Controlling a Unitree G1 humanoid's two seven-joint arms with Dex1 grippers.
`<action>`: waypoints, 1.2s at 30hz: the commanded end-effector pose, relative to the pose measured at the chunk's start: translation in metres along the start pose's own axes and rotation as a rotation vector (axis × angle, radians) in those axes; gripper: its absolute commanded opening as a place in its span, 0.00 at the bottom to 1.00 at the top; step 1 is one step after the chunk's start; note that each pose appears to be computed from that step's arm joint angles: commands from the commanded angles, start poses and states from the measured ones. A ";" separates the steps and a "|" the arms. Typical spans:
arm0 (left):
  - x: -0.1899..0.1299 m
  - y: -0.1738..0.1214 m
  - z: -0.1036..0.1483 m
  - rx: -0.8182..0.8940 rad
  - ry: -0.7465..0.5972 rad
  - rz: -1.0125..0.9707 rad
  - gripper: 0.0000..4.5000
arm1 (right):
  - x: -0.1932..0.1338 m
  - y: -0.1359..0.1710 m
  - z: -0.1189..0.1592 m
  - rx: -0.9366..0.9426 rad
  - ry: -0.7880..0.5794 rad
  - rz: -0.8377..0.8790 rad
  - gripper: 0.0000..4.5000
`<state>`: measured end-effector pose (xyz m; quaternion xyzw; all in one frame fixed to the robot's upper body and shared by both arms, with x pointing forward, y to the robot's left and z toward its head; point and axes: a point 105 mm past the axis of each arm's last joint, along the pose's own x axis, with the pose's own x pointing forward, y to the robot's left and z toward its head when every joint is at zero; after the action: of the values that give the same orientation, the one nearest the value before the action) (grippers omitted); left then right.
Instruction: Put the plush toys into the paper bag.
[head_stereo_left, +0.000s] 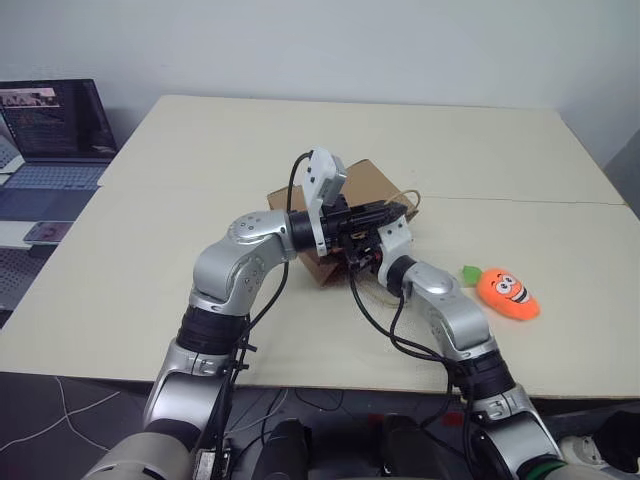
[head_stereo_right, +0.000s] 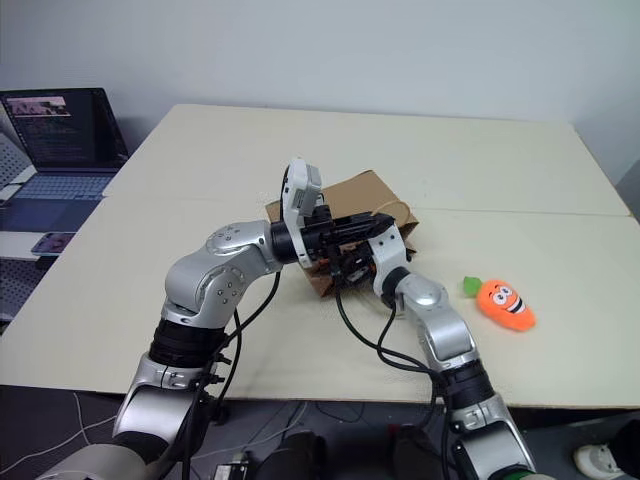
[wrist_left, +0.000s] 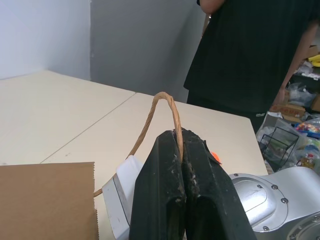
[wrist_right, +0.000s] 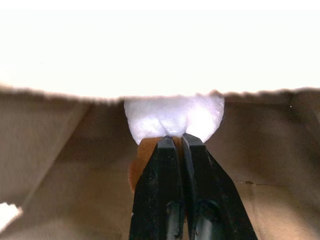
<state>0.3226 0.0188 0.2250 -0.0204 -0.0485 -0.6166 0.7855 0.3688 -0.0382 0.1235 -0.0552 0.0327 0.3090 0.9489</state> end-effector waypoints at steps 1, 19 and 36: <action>0.001 -0.005 0.015 0.044 -0.037 -0.020 0.00 | -0.003 -0.007 0.010 0.001 -0.032 -0.019 0.10; 0.001 -0.001 0.013 0.052 -0.034 -0.002 0.00 | -0.062 -0.012 0.029 -0.107 0.076 0.125 0.99; 0.000 0.000 0.012 0.052 -0.052 0.011 0.00 | -0.207 -0.133 0.024 -0.310 0.339 -0.055 0.99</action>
<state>0.3251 0.0201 0.2253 -0.0218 -0.0579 -0.6082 0.7913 0.2789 -0.2520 0.1709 -0.2377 0.1576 0.2858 0.9149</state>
